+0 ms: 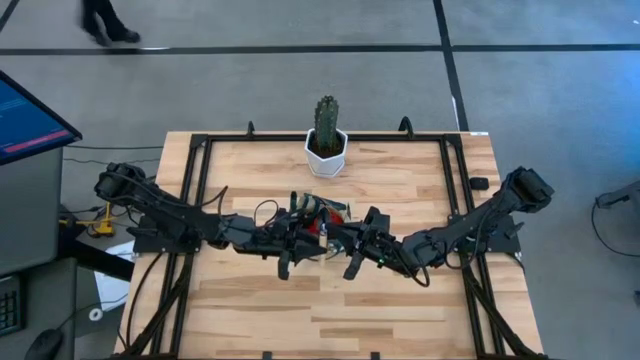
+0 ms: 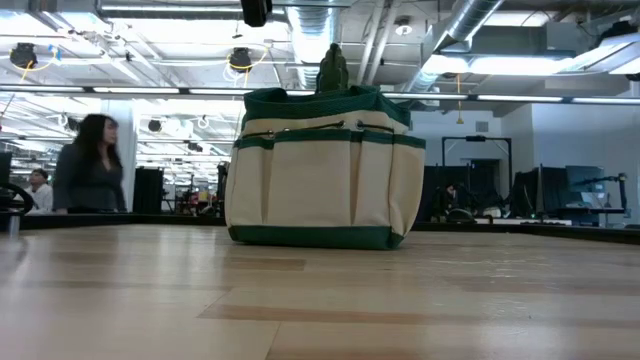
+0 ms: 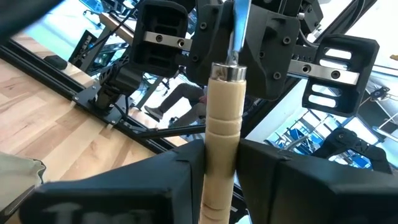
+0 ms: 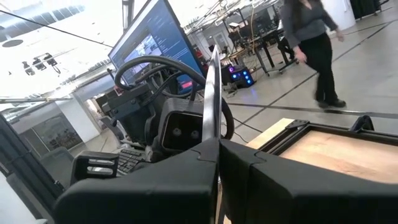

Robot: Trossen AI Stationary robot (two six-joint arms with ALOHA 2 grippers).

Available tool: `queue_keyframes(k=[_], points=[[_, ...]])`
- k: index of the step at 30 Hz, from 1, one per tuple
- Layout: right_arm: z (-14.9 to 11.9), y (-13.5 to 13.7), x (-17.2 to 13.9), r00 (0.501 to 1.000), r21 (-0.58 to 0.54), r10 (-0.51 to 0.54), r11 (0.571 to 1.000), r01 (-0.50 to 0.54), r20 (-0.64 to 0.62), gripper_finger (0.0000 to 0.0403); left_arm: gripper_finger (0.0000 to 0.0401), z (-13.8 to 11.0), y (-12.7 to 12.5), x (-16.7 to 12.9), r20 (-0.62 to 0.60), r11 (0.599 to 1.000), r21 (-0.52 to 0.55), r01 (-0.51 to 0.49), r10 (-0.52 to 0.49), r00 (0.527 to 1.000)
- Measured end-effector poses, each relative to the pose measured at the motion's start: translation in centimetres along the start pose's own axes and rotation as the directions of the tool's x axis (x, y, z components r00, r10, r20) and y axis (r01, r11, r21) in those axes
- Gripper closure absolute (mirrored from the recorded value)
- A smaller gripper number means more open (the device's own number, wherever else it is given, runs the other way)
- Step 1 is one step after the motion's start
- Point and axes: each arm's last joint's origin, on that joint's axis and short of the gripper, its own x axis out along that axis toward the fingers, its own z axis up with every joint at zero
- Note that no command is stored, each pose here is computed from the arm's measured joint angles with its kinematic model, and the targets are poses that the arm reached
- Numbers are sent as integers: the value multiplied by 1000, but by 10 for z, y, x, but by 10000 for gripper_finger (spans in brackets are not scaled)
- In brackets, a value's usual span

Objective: Pick & Place Garden tools in Gardening bag
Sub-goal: Put the brown trowel into the gardening bag

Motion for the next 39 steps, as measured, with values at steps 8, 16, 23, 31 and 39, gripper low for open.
queue_keyframes(k=[8, 16, 23, 31, 39], points=[[0, 0, 0, 1000, -1, 0, 1000, 0, 0, 403, 338, 0, 0, 0, 0, 1000, 0, -1, 1, 1000], [0, 0, 0, 1000, -2, 0, 1000, 0, -1, 402, 340, 0, 0, 0, 2, 1000, 20, -5, 5, 1000], [0, 0, 0, 1000, -7, -1, 1000, 1, -1, 385, 341, 0, 0, 0, 1, 1000, 20, -4, 4, 1000], [0, 0, -1, 1000, -7, 1, 1000, -1, -2, 347, 344, 0, 0, 0, 1, 1000, 22, -3, 3, 1000], [10, 7, -17, 999, -143, 30, 989, -33, -19, 300, 347, 0, 0, 0, -1, 999, 47, -1, 1, 1000]])
